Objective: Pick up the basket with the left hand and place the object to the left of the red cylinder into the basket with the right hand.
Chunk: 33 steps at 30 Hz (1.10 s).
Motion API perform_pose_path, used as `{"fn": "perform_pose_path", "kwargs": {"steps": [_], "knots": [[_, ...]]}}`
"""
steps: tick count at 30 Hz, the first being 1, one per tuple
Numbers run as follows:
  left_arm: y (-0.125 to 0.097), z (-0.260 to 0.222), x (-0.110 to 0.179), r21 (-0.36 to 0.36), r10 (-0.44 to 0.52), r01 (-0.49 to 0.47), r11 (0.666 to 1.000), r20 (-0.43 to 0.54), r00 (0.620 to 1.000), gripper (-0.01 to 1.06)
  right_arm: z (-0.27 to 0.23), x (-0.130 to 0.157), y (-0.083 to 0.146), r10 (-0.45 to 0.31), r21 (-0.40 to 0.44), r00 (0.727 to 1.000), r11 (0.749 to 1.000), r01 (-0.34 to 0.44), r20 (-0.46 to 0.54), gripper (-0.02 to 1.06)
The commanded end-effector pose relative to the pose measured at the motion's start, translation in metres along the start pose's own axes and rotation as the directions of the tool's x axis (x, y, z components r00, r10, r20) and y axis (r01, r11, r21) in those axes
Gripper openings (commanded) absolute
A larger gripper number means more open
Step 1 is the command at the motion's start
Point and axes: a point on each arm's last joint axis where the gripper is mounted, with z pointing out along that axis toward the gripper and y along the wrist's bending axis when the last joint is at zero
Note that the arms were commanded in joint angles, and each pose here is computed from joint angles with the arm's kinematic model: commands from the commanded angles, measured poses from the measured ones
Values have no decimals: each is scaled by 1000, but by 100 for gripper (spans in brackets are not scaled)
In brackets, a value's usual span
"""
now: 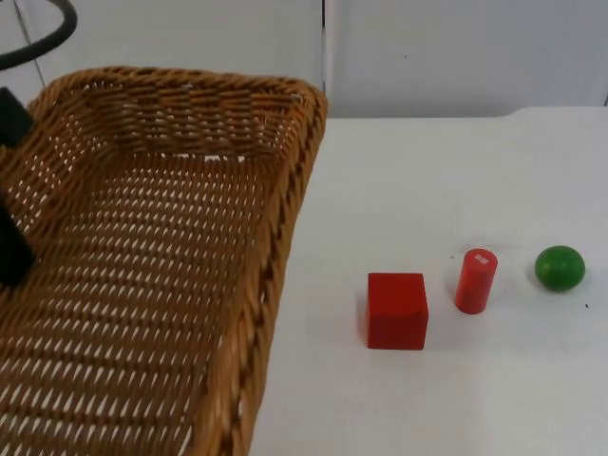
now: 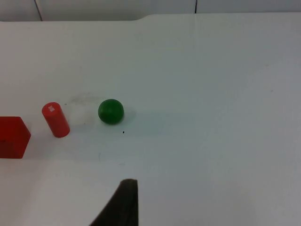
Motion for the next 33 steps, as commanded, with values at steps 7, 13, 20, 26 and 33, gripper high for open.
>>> {"fn": "perform_pose_path", "kwargs": {"steps": [7,13,20,26,33], "knots": [[-2,0,17,13,35,-35,999,-3,999,0,0,0,0,-7,3,1000,1000,7,8,105],[-5,-2,21,19,43,-44,999,12,999,0,0,0,0,-7,3,1000,1000,7,8,105],[-8,-3,21,50,27,-28,998,24,999,0,0,0,0,-11,3,1000,1000,11,8,105],[-9,-3,21,58,16,-18,998,27,999,0,0,0,0,-17,3,1000,1000,16,8,105],[-9,-3,21,59,16,-18,998,24,1000,0,-6,-11,-1,-39,11,995,999,38,90,105]]}}
